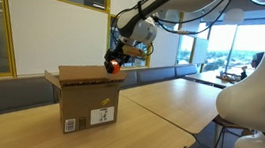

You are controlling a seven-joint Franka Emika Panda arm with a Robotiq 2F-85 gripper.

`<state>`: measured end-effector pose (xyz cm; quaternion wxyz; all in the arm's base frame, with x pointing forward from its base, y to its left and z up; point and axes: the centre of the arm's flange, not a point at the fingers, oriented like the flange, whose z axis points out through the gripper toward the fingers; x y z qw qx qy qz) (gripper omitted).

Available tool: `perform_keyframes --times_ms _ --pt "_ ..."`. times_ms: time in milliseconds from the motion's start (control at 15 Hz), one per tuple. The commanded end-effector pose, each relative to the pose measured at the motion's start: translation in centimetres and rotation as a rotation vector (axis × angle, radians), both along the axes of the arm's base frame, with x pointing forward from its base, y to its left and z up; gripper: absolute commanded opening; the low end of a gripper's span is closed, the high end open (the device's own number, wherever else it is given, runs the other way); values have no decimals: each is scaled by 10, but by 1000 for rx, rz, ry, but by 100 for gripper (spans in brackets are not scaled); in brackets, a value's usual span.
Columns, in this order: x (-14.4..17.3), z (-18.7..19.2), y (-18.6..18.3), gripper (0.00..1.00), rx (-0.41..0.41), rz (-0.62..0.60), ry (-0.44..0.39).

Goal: Put the rope, the measuring tape at the right, the turnip plushie and the measuring tape in the box respectively

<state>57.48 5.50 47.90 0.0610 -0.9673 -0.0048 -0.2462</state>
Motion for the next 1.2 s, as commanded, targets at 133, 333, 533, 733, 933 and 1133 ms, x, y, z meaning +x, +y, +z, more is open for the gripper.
perform_keyframes --times_ms 133,333,533,733,933,1133 --pt "80 -26 10 62 19 -22 0" --pt "89 -47 9 62 -2 -37 36" --pt "105 -68 12 62 -21 -56 65" --pt "132 -87 17 62 -29 -74 78" --pt "151 -101 25 99 -18 -85 97" --pt "164 -101 33 100 -5 -85 92"
